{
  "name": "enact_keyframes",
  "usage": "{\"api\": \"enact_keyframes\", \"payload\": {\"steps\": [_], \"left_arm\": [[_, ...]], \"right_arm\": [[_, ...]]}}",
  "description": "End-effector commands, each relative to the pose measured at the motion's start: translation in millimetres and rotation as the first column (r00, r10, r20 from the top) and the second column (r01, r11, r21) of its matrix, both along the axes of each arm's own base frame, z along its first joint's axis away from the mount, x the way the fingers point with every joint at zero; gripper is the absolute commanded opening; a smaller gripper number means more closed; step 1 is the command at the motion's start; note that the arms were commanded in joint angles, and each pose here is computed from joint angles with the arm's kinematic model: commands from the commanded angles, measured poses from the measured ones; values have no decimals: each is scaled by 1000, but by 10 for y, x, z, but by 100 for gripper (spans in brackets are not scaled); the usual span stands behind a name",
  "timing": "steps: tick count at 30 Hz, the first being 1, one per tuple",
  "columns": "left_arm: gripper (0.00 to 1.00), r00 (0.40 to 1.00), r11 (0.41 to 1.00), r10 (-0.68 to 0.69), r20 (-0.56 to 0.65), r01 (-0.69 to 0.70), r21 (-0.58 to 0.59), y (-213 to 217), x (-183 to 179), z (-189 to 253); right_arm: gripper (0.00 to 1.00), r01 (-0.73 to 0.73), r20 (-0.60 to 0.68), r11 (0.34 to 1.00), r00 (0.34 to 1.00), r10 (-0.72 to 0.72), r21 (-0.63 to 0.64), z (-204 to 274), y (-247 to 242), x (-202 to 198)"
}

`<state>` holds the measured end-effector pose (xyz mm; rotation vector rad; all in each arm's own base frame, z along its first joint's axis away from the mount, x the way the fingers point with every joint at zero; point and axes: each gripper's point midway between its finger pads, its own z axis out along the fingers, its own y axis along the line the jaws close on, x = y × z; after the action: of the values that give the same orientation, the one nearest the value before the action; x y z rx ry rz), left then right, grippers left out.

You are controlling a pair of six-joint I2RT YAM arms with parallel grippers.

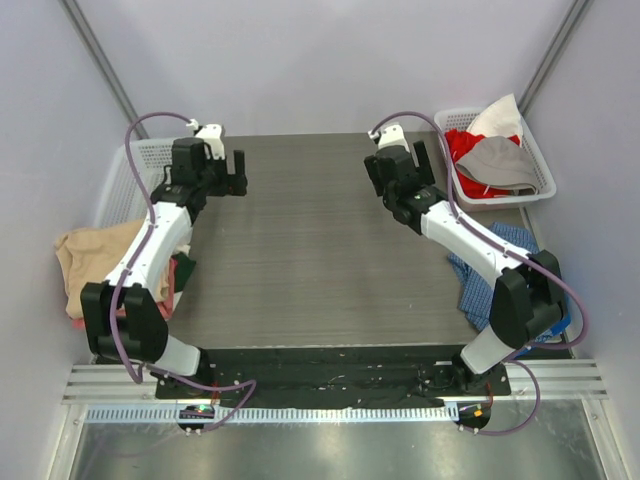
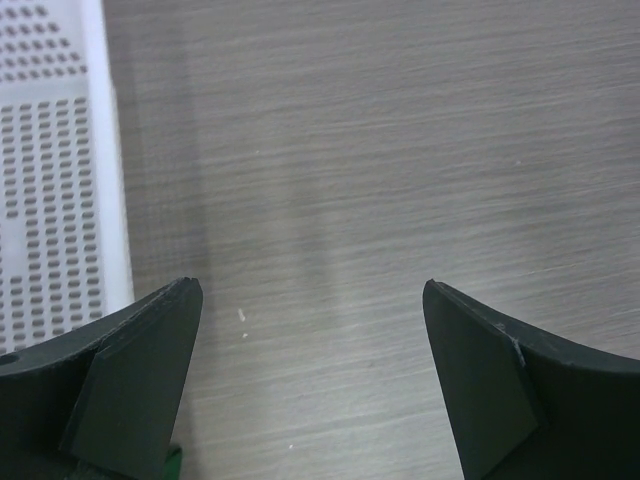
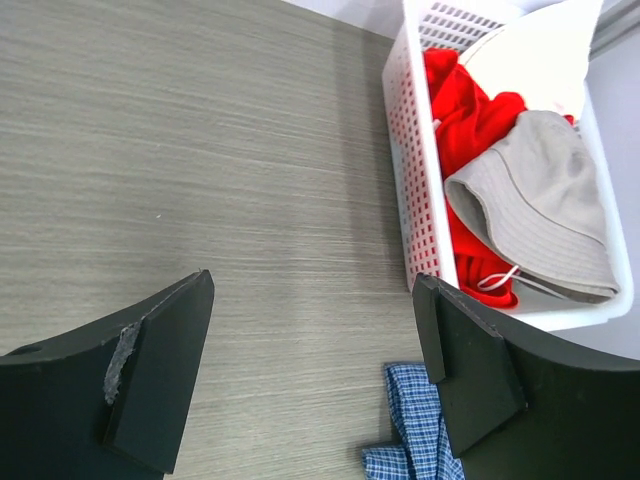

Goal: Fold and stack the t-shirts
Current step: Put the neatly folded tshirt into the corner of the board with the left arm

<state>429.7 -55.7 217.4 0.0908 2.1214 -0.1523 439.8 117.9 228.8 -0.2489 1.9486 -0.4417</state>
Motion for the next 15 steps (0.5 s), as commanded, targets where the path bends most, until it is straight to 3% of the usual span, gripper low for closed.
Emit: {"api": "enact_keyframes", "payload": {"steps": [1, 15], "left_arm": [[98, 988, 998, -15, 153, 7, 55, -196, 281, 443], [100, 985, 997, -45, 165, 34, 65, -343, 269, 466]], "right_arm": [[89, 103, 131, 991, 985, -113, 87, 492, -168, 19], [88, 146, 167, 982, 972, -165, 122, 483, -308, 0]]}}
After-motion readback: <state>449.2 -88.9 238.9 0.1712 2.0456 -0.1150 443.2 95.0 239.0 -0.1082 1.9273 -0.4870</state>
